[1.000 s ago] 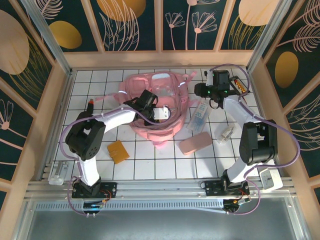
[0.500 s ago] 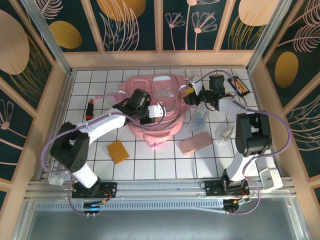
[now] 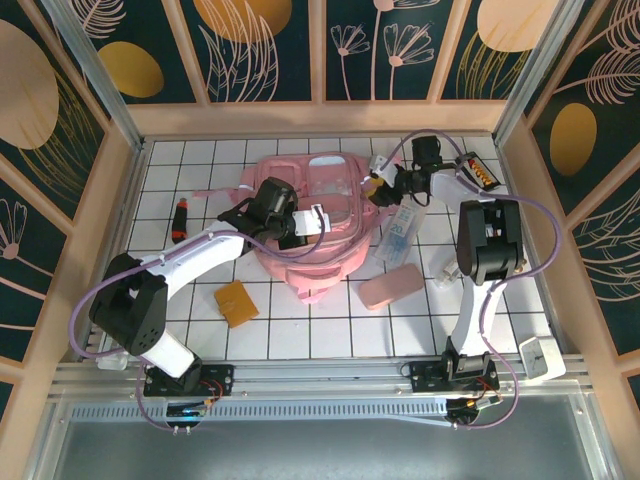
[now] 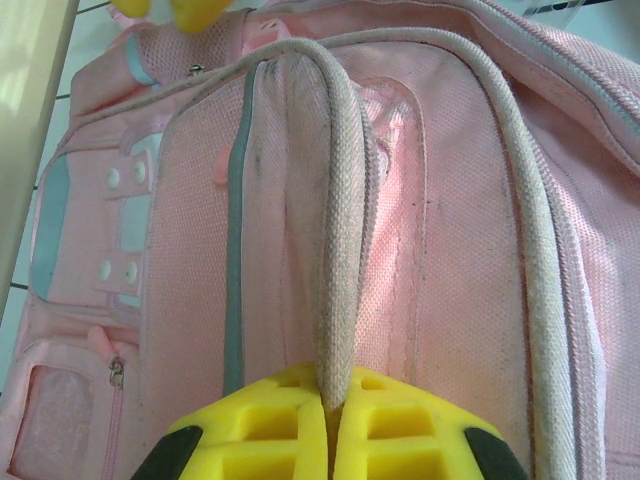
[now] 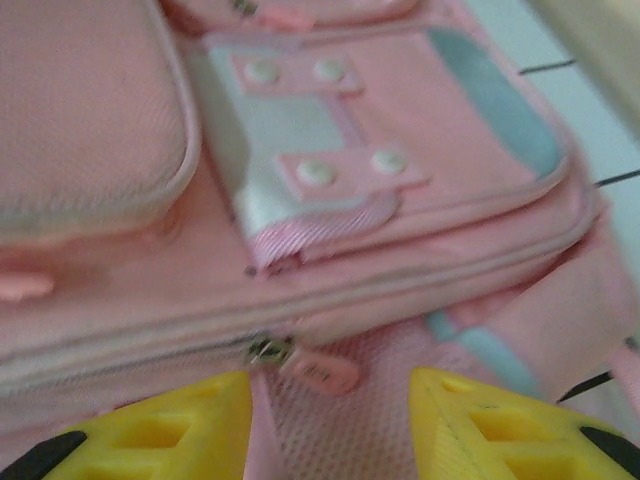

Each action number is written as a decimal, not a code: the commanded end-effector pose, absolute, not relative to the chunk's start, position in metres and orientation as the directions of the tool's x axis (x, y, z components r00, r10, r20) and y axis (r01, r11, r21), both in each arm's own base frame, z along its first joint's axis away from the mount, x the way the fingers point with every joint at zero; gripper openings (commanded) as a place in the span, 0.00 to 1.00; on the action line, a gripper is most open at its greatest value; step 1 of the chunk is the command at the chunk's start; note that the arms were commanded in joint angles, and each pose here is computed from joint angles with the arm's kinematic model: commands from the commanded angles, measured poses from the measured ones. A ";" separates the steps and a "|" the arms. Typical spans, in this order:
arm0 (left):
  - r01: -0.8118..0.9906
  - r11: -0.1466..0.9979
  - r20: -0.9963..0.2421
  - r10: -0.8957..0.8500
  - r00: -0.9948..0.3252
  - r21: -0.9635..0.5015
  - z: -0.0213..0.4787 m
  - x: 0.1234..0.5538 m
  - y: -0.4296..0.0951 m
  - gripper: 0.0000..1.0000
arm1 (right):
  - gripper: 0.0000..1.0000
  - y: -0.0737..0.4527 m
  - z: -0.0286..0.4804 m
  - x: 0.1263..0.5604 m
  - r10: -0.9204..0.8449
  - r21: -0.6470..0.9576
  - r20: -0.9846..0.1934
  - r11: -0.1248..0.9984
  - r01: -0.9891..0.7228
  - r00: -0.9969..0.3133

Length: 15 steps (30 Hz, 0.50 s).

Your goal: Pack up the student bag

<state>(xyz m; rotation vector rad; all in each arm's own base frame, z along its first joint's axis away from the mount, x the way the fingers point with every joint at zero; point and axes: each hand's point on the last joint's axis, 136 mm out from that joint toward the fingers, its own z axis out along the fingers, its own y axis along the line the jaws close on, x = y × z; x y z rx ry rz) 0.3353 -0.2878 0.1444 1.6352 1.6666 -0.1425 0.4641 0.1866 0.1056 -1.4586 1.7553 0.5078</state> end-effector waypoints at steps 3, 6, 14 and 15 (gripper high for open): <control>0.851 0.178 -0.667 0.705 0.241 0.495 0.188 0.340 -0.308 0.00 | 0.45 0.187 0.076 0.450 -0.685 -0.155 -0.729 0.185 -0.971 -0.014; 0.855 0.153 -0.674 0.690 0.266 0.495 0.190 0.335 -0.311 0.00 | 0.45 0.190 0.068 0.462 -0.729 -0.233 -0.685 0.192 -0.953 0.021; 0.859 0.147 -0.683 0.677 0.274 0.490 0.193 0.332 -0.312 0.00 | 0.42 0.203 0.064 0.466 -0.717 -0.326 -0.686 0.148 -0.934 0.126; 0.859 0.150 -0.683 0.678 0.271 0.490 0.193 0.333 -0.312 0.00 | 0.42 0.204 0.062 0.464 -0.713 -0.331 -0.687 0.138 -0.933 0.138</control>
